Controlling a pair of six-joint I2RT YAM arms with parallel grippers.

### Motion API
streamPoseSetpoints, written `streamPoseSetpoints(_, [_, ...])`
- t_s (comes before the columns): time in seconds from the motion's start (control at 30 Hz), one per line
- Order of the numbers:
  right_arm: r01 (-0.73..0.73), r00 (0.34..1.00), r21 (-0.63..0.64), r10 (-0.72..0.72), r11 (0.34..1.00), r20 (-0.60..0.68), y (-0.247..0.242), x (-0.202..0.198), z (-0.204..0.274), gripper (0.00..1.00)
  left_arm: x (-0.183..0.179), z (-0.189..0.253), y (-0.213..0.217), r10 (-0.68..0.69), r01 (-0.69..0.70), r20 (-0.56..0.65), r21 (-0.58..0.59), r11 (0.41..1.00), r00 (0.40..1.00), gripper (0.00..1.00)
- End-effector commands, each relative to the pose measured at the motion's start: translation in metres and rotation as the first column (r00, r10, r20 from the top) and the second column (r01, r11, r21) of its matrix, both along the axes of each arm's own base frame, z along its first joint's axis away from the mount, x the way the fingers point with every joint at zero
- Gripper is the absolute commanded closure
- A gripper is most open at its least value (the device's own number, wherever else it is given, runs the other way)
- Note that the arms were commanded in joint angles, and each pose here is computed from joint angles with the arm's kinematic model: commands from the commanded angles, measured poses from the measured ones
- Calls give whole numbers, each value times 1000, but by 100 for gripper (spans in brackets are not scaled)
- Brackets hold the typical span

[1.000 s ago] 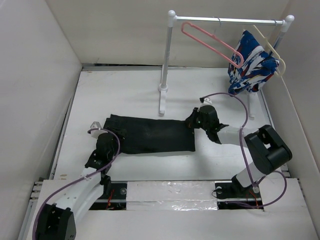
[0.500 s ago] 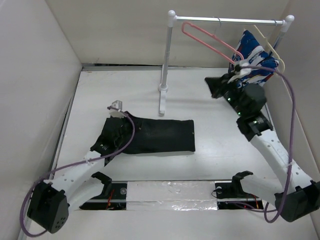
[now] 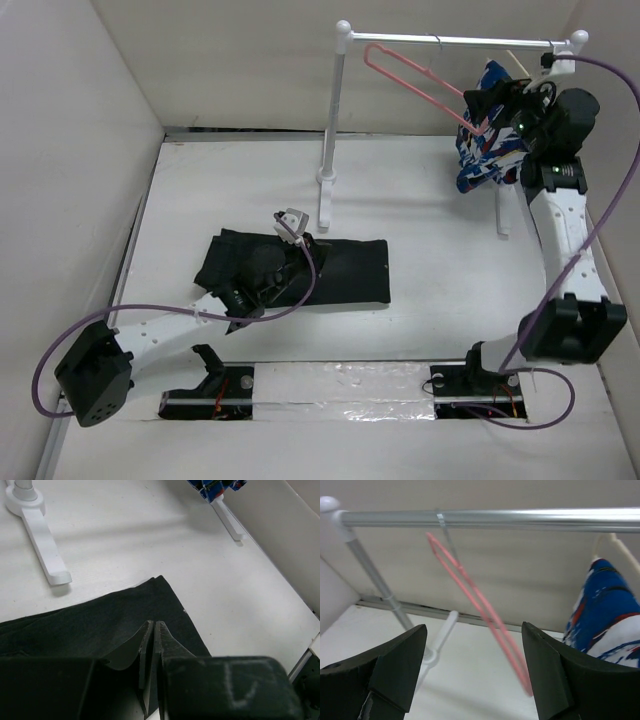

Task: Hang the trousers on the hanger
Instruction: Pick up the hanger from the clothesline.

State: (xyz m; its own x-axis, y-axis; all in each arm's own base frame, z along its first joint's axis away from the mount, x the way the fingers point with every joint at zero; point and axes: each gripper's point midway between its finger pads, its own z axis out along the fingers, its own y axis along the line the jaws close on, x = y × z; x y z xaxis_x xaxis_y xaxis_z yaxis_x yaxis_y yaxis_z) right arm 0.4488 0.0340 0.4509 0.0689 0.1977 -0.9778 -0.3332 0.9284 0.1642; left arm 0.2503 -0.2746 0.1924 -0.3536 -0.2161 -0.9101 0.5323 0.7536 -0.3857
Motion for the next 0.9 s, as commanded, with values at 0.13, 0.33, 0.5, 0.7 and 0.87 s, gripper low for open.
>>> streamPoseSetpoints(0.13, [-135, 991, -103, 133, 986, -18, -13, 16, -4, 18, 0, 28, 3, 6, -3, 73, -37, 999, 997, 91])
streamPoseSetpoints(0.33, [-169, 982, -141, 155, 976, -106, -2, 26, -30, 32, 5, 23, 6, 44, -43, 44, -19, 999, 998, 90])
streamPoseSetpoints(0.5, [-179, 976, -140, 158, 974, -150, 8, 29, -49, 46, 7, 23, 10, 69, -69, 40, -21, 997, 997, 90])
streamPoseSetpoints(0.7, [-158, 976, -182, 126, 970, -178, 17, 35, -58, 57, 7, 19, 12, 82, -81, 37, -16, 997, 996, 89])
streamPoseSetpoints(0.87, [-97, 980, -215, 55, 972, -191, 16, 36, -61, 62, 7, 22, 11, 76, -75, 41, -24, 997, 996, 89])
